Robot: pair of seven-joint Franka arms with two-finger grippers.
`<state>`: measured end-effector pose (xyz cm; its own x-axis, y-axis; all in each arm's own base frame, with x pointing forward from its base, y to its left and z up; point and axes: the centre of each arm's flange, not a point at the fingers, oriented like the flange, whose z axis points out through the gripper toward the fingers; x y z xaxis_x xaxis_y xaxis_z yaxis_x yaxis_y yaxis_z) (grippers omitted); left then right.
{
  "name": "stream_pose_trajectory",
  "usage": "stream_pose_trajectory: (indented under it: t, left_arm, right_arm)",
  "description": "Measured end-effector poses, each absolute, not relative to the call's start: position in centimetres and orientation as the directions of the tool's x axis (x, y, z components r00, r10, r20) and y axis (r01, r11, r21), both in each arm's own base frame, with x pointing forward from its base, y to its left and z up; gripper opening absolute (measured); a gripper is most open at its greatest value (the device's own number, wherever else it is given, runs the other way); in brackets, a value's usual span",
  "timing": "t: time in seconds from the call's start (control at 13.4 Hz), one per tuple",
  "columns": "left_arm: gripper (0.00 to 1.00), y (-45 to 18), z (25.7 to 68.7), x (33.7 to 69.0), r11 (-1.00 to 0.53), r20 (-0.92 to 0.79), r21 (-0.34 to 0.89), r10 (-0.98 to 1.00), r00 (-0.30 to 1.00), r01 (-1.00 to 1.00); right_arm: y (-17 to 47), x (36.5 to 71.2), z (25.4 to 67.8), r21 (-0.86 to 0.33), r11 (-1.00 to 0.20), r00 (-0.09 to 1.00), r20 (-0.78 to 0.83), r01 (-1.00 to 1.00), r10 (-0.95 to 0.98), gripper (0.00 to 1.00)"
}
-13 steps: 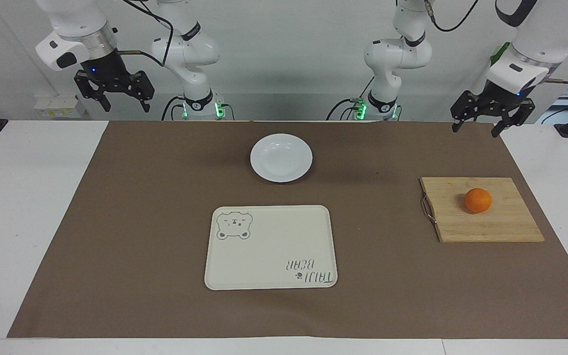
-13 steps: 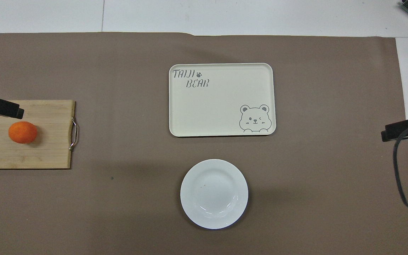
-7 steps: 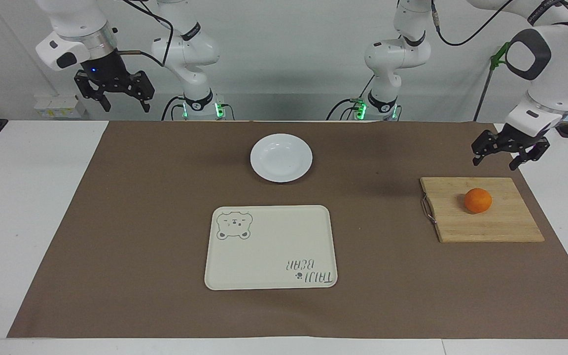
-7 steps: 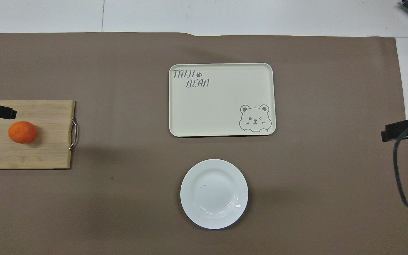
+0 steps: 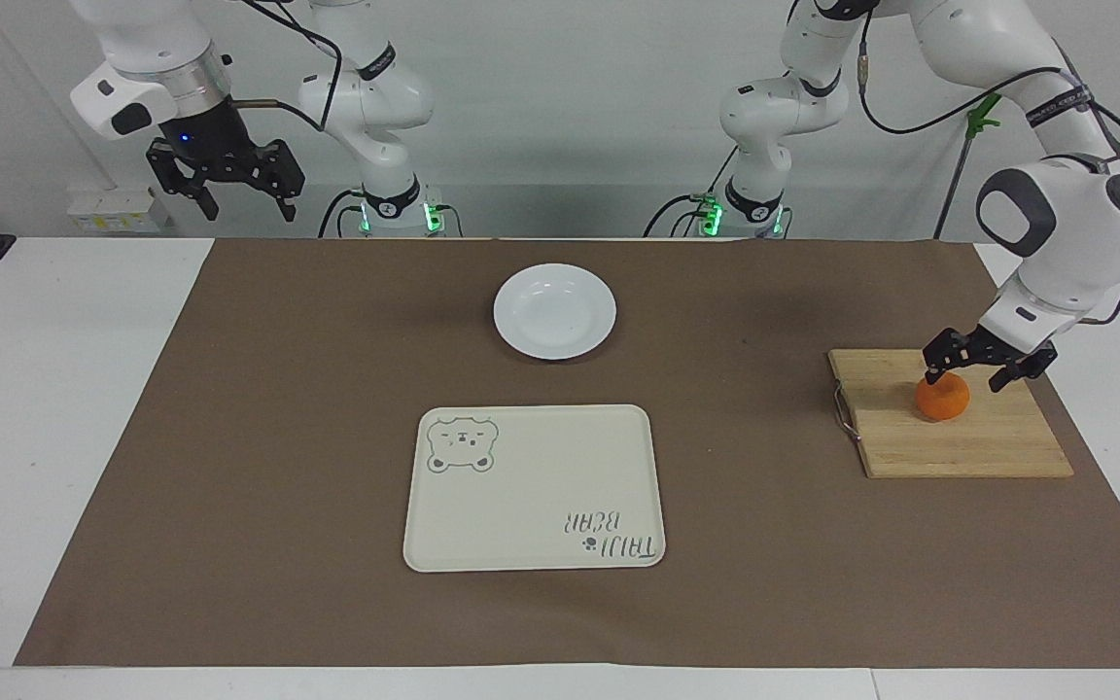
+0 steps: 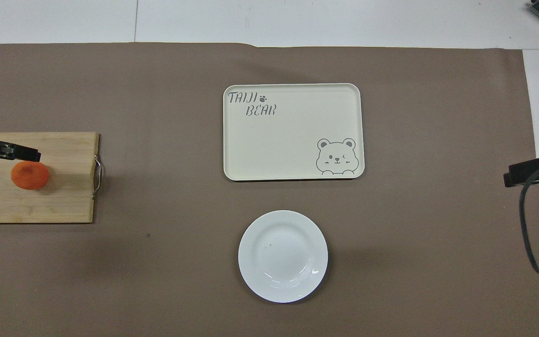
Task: Place orange and plate with both arms
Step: 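Close the left gripper on the orange and lift it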
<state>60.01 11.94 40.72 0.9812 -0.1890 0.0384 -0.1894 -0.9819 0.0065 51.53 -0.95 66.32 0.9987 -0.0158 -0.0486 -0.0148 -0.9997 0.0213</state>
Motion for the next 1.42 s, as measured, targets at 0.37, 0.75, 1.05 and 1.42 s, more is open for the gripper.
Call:
stream_pose_trajectory:
  t: [0.37, 0.75, 1.05, 1.42]
  left_arm:
    - [1.00, 14.9, 34.8, 59.2, -0.990, 0.029, 0.006, -0.139, 0.990, -0.139]
    - [1.00, 14.5, 32.8, 58.2, -0.990, 0.028, 0.006, -0.140, 0.990, -0.140]
    - [0.77, 14.5, 32.9, 58.1, -0.990, 0.027, 0.007, -0.140, 0.990, -0.140]
    - [0.77, 14.2, 33.9, 57.9, -0.990, 0.029, 0.008, -0.141, 0.990, -0.141]
  right_arm:
    - [-1.0, 51.5, 66.3, 0.021, -1.000, 0.999, -0.049, -0.015, -0.016, 1.00]
    - [-1.0, 51.5, 66.3, 0.021, -1.000, 0.999, -0.049, -0.015, -0.016, 1.00]
    - [-1.0, 51.5, 66.3, 0.021, -1.000, 0.999, -0.049, -0.015, -0.016, 1.00]
    - [-1.0, 51.5, 66.3, 0.021, -1.000, 0.999, -0.049, -0.015, -0.016, 1.00]
